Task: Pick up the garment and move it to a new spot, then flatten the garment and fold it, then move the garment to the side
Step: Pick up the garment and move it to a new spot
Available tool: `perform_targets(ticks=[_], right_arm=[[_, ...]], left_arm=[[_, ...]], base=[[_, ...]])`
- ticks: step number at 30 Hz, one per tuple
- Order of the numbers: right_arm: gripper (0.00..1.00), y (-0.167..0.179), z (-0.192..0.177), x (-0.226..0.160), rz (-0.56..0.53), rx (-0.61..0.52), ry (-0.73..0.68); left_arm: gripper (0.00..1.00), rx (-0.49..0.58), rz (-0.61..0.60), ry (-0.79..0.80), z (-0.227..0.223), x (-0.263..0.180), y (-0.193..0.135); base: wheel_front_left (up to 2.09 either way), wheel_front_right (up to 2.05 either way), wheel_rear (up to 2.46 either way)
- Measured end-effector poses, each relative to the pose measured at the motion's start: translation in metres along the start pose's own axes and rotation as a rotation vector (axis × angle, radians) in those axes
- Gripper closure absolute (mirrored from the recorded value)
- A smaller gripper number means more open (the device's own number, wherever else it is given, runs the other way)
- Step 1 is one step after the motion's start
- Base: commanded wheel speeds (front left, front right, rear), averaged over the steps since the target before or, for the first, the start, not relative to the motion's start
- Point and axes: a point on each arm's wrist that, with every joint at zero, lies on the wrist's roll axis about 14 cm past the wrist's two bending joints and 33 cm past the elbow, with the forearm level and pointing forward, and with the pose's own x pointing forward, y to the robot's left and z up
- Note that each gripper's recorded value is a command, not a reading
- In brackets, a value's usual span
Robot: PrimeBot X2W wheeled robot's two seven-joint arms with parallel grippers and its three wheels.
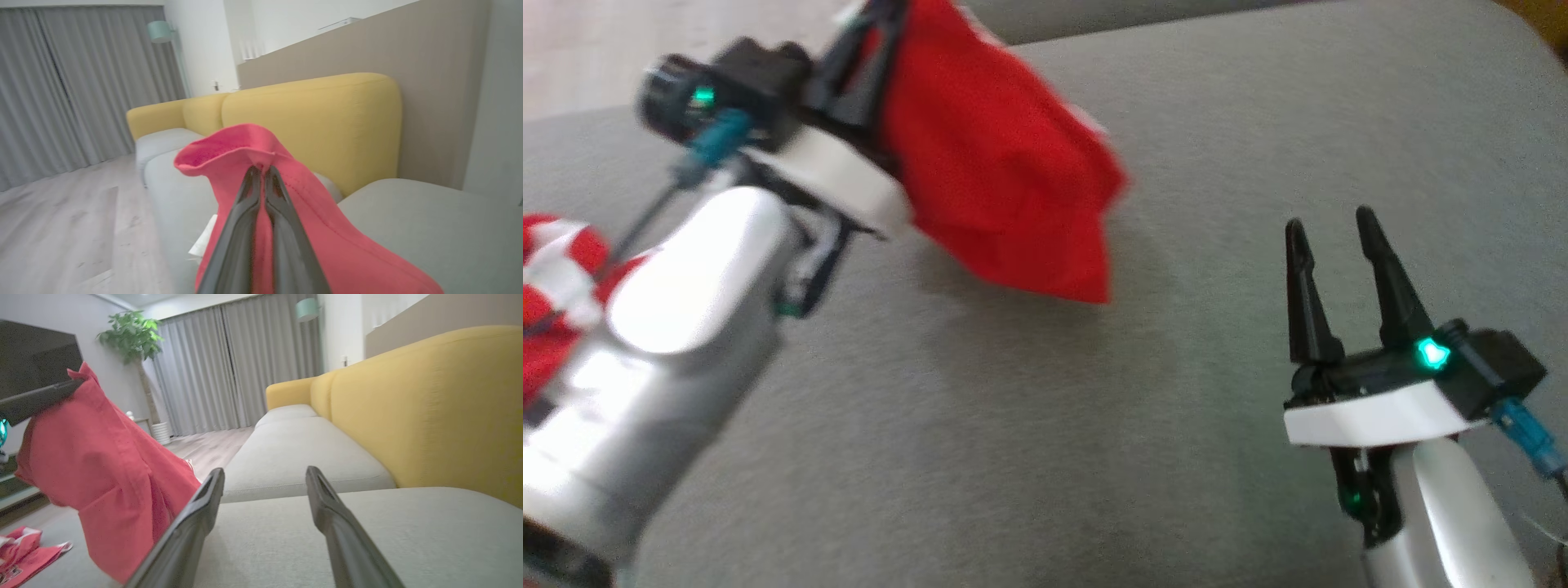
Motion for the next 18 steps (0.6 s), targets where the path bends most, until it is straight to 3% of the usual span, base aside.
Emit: perform_targets(ticks=[5, 6, 7, 12, 18], right_arm=[[0.0, -0.029, 0.017, -0.01, -0.088, -0.023, -0.038], [0.0, -0.035, 0.019, -0.012, -0.105, -0.03, -0.041], [0.0, -0.04, 0.02, -0.015, -0.121, -0.034, -0.044], [0.0, -0.057, 0.021, -0.022, -0.173, -0.049, -0.039], [0.0, -0.052, 0.021, -0.012, -0.152, -0.054, -0.051]], left_arm=[[1.0, -0.101, -0.13, -0.055, 0.003, 0.037, -0.075], [0.11, -0.117, -0.153, -0.063, 0.003, 0.042, -0.087], [0.0, -0.132, -0.168, -0.064, 0.001, 0.046, -0.097], [0.0, -0.17, -0.172, -0.063, -0.015, 0.055, -0.105], [0.0, -0.163, 0.006, -0.003, -0.05, 0.02, -0.042]], base=[[0.0, 0.0, 0.0], [0.0, 0.0, 0.0], [0.0, 0.0, 0.0], [0.0, 0.0, 0.0], [0.0, 0.0, 0.0]])
